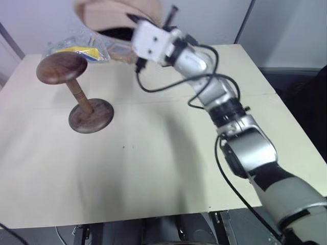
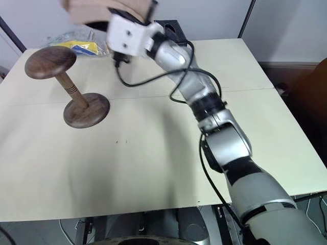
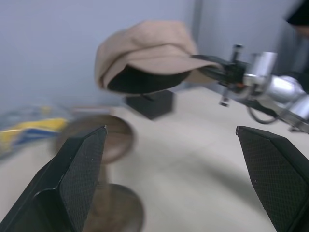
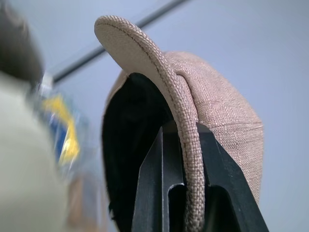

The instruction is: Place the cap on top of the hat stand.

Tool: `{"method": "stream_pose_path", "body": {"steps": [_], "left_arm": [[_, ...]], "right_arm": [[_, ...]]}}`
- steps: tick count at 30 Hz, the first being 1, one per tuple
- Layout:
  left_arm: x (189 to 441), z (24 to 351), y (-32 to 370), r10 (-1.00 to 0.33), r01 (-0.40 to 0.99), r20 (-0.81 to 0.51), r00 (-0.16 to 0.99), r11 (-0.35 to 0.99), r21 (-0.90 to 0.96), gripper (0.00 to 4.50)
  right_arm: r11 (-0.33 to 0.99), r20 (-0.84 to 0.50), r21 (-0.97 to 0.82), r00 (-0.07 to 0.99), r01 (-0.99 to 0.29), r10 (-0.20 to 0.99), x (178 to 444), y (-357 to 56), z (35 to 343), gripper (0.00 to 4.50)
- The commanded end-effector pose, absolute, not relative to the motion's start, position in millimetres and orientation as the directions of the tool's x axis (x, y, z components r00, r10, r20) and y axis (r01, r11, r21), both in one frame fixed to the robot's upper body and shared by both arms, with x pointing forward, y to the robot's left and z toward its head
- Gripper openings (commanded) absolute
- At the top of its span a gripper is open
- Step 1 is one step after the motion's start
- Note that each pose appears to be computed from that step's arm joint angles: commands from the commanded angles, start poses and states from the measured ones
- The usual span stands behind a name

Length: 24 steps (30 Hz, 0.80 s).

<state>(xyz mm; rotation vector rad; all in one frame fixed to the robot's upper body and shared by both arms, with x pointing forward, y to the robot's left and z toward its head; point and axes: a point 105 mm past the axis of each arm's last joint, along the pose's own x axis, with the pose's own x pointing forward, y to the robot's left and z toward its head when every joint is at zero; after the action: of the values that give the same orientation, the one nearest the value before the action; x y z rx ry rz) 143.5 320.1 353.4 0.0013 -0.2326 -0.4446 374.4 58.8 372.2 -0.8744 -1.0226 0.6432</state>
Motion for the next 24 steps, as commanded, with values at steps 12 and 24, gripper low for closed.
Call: {"method": "stream_pose_path", "body": {"steps": [12,24], "left_arm": [[102.0,366.7,355.7,-0.238,0.217,0.233,0.943,0.97,0.113,4.5],[117.2,371.3,355.0,-0.284,0.263,0.215,0.935,0.957,0.123,4.5]], "right_arm": [[0.348,0.34,-0.919,0.075,-0.185,0.937,303.6,152.8,310.6,0.02],[0.231,0.18,-0.956,0.258,-0.183,0.949,335.3,145.8,222.3,0.02]]}}
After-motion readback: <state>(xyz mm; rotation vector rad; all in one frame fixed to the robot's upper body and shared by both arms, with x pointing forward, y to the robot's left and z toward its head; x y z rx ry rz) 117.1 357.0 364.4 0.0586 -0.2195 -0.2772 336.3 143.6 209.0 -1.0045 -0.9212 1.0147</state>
